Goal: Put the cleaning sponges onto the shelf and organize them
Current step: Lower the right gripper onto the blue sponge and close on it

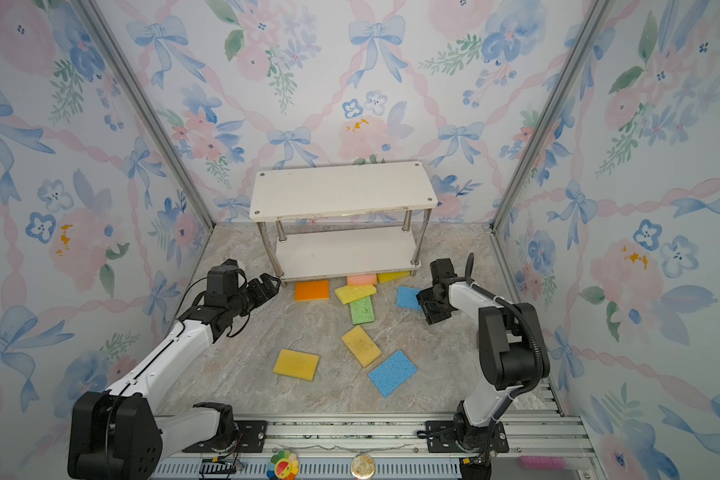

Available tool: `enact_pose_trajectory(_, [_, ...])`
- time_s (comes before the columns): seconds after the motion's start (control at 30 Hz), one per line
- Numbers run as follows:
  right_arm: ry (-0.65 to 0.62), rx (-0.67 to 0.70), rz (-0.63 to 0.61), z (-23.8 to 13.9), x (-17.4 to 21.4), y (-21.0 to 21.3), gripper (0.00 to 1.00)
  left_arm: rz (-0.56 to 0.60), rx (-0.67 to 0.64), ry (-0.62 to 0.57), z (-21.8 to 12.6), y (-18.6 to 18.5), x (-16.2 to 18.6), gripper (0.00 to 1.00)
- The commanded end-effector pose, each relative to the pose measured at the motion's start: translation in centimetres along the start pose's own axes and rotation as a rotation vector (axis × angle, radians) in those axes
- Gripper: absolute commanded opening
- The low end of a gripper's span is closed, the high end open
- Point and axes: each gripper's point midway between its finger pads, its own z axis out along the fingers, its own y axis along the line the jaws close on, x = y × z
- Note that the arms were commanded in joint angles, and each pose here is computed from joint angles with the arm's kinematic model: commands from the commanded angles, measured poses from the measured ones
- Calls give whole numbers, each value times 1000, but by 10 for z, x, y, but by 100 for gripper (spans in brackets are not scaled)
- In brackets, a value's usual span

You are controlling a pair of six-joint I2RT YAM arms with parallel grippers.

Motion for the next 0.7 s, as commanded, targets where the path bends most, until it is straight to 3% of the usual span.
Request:
enact_pose_trajectory(0.0, [-26,0,0,3,-11,8,55,12,-10,1,0,5,2,93])
enact_pose_trajectory(0.3, [-35,45,-11,13,-18,3,49,22,-19,12,2,10,4,93])
enact_pose_trajectory(0.67, [-36,43,-32,17,-21,10,20,24,-24,16,1,16,6,94])
